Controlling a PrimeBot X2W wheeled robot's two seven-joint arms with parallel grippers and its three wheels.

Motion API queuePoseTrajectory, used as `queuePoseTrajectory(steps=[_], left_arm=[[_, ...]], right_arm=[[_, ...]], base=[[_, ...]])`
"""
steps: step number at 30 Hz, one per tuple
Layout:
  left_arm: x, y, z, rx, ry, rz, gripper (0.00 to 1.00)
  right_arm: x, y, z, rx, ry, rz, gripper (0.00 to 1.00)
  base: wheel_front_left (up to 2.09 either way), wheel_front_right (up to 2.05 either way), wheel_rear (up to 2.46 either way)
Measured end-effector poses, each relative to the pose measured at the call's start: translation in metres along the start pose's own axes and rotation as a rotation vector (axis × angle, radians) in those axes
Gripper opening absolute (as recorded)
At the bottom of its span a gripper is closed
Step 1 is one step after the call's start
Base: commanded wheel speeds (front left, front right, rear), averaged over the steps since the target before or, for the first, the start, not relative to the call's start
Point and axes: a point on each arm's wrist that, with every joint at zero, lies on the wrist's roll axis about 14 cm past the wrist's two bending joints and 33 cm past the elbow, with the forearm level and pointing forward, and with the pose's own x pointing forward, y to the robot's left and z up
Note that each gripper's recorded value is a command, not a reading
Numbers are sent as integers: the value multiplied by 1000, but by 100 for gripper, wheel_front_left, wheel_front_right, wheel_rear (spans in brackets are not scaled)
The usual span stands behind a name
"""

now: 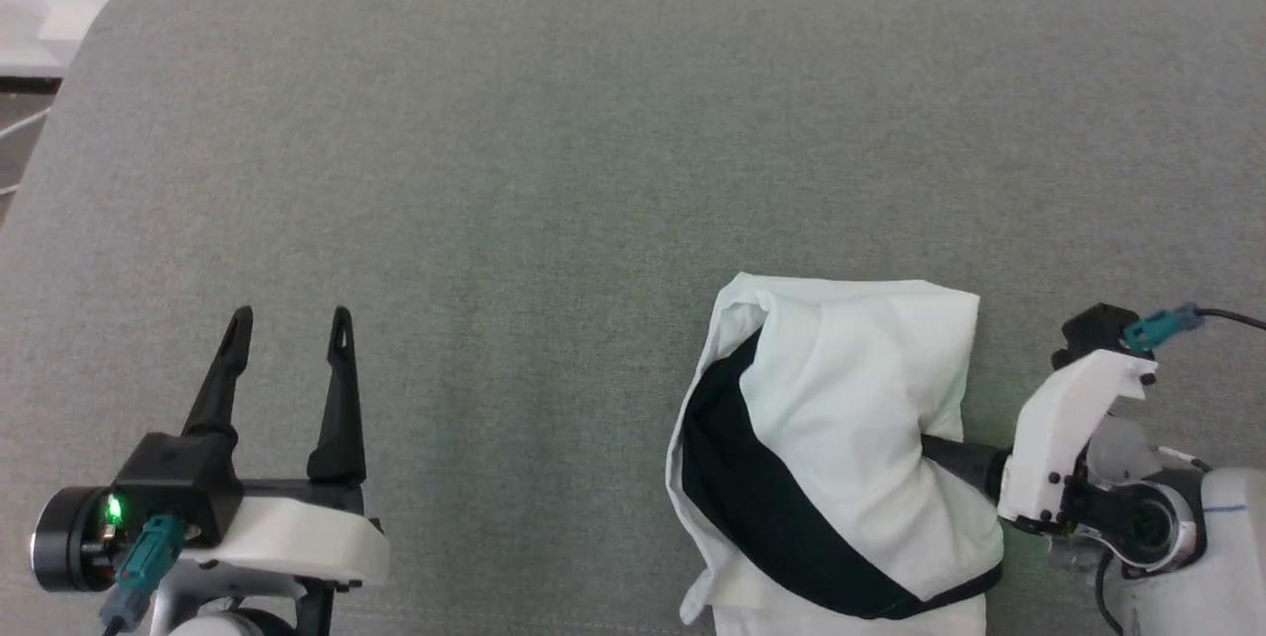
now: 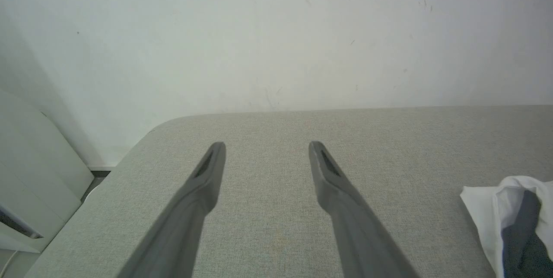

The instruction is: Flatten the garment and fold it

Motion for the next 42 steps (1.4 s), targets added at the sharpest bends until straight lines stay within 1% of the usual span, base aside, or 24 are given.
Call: queuePoseTrajectory(steps=[3, 4, 5, 6, 9, 17, 20, 22, 26, 31, 36, 42], left_arm=[[0, 3, -4, 1, 10, 13, 100], [0, 4, -6, 3, 12, 17, 100], [-1, 5, -6, 3, 13, 20, 100], [-1, 5, -7, 3, 15, 22, 100], [-2, 7, -8, 4, 17, 26, 100], [-5, 1, -1, -2, 2, 1, 100], [-6, -2, 4, -5, -9, -8, 100], [-7, -4, 8, -7, -21, -16, 100], [-7, -13, 13, -16, -32, -40, 100], [-4, -32, 16, -42, -33, -86, 100], [6, -62, 20, -78, -35, -171, 100], [25, -103, 20, -110, -25, -294, 100]], right_arm=[[11, -1, -6, -29, 53, -24, 100], [14, -1, -7, -49, 69, -37, 56], [15, -1, -8, -55, 79, -41, 25], [17, -2, -8, -56, 84, -42, 0], [18, 0, -10, -64, 100, -43, 0], [11, 19, -14, -109, 108, -4, 0], [5, 30, -13, -177, 102, 5, 0], [-4, 33, -6, -245, 70, -10, 0], [-26, 15, 8, -410, 28, -125, 0], [-55, -16, 25, -533, -14, -265, 0], [-84, -47, 48, -574, -67, -381, 0], [-115, -98, 74, -539, -136, -534, 0]], base=[[0, 0, 0], [0, 0, 0], [0, 0, 0], [0, 0, 0], [0, 0, 0], [0, 0, 0], [0, 0, 0], [0, 0, 0], [0, 0, 0], [0, 0, 0], [0, 0, 0], [0, 0, 0]])
